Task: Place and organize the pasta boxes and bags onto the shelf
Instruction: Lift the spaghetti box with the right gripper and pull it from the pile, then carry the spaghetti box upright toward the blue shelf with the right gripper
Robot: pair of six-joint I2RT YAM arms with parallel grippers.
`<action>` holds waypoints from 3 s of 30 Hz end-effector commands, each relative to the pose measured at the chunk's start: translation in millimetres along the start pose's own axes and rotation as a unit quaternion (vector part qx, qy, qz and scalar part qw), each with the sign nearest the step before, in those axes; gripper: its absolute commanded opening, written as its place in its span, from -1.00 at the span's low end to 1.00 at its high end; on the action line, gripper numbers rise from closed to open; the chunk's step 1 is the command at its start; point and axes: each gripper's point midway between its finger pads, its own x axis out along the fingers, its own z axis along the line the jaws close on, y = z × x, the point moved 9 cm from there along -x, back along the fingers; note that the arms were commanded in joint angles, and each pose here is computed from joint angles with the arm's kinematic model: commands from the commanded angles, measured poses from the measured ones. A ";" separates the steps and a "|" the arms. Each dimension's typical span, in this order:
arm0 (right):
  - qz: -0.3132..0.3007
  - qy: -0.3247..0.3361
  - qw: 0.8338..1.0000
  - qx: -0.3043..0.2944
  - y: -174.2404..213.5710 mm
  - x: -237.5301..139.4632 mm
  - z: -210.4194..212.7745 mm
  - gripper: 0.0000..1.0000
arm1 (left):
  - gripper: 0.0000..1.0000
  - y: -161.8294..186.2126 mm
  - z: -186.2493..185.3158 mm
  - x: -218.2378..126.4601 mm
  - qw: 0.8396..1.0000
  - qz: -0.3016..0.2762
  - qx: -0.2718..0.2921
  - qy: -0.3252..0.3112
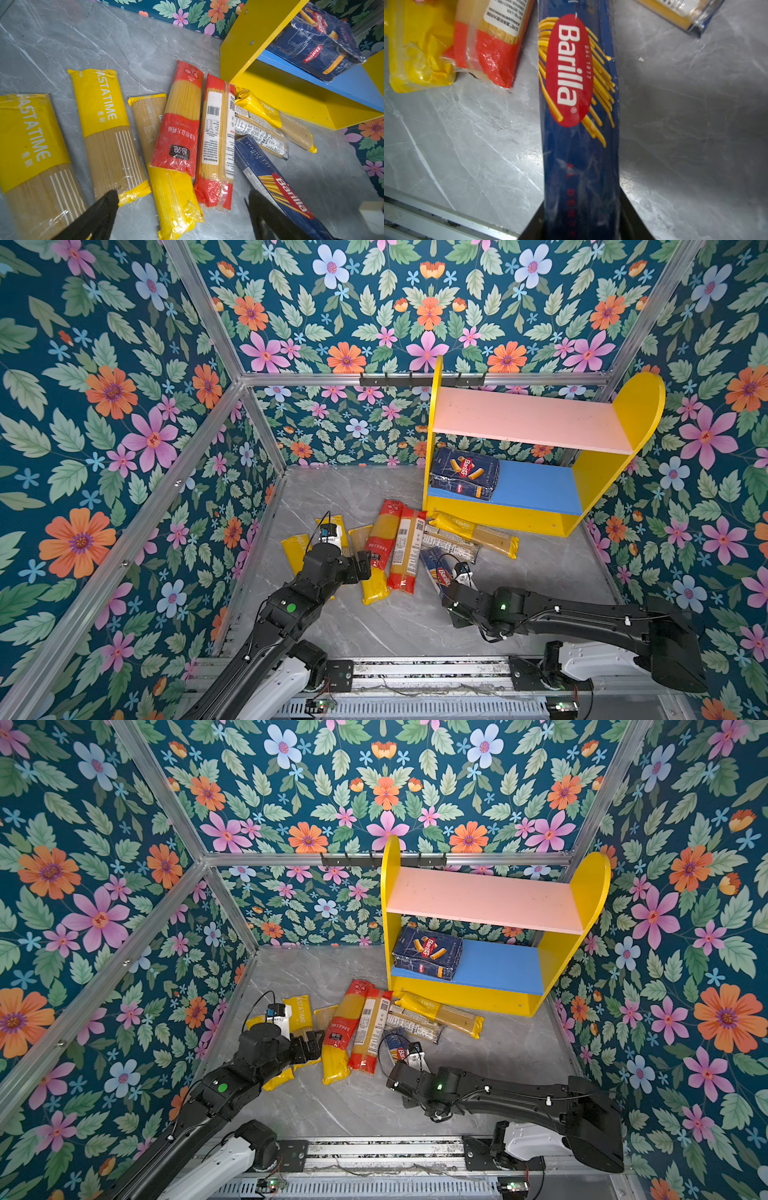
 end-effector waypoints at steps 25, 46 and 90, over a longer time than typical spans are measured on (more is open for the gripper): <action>-0.015 -0.078 0.996 0.040 11.0 47.5 16.0 -0.37 | 0.99 24.0 -0.3 18.6 0.997 0.038 -0.052 0.040; -0.119 -0.195 0.971 0.074 -8.9 -50.4 -10.4 -0.47 | 0.99 20.4 -7.5 25.0 0.996 0.047 -0.049 0.060; -0.276 -0.051 0.952 0.125 -85.4 -168.2 -112.2 -0.45 | 0.99 -44.5 -51.9 50.7 0.995 0.032 0.003 0.096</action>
